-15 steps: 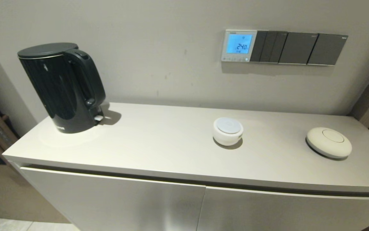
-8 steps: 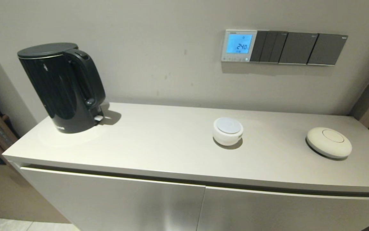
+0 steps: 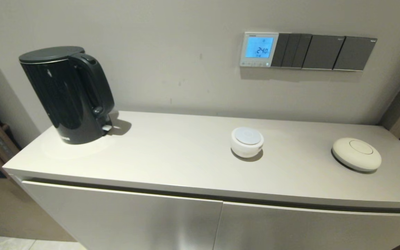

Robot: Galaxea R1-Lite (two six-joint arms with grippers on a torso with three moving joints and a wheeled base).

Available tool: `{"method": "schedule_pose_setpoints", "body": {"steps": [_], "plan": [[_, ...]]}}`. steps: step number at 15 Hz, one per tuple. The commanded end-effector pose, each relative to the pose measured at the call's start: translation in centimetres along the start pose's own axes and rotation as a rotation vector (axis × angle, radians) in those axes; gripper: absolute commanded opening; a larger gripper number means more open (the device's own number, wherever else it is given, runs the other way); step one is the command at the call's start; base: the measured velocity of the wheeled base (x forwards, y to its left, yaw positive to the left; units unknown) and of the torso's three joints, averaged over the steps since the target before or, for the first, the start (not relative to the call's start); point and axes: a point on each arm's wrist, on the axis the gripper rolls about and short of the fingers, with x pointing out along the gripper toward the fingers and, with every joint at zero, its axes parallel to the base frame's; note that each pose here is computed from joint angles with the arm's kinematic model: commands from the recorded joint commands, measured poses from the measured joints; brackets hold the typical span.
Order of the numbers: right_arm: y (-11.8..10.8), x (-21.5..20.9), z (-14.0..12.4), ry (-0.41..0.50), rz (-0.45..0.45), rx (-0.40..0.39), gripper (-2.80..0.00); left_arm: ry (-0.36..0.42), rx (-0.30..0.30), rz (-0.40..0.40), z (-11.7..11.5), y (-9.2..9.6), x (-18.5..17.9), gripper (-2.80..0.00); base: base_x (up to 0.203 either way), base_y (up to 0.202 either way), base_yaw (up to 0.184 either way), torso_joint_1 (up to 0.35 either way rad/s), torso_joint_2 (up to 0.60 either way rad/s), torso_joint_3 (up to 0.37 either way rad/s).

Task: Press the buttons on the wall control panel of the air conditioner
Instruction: Turn off the central air conditioner

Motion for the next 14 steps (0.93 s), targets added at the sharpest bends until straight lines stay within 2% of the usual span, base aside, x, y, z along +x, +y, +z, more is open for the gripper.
{"method": "schedule_pose_setpoints", "body": {"steps": [1,11,14], "plan": [[0.0,0.04,-0.03,0.006,0.0,0.0,-2.8,0.0,0.0,0.002,0.0,0.0,0.0,-2.8,0.0,0.0,0.0,0.0,0.0,0.0],[0.0,0.03,0.02,0.0,0.0,-0.007,-2.8,0.0,0.0,0.002,0.0,0.0,0.0,-2.8,0.0,0.0,0.0,0.0,0.0,0.0],[0.02,-0.2,0.79,-0.034,0.001,-0.023,-2.8,0.001,0.0,0.0,0.0,0.0,0.01,-2.8,0.0,0.0,0.0,0.0,0.0,0.0]]}}
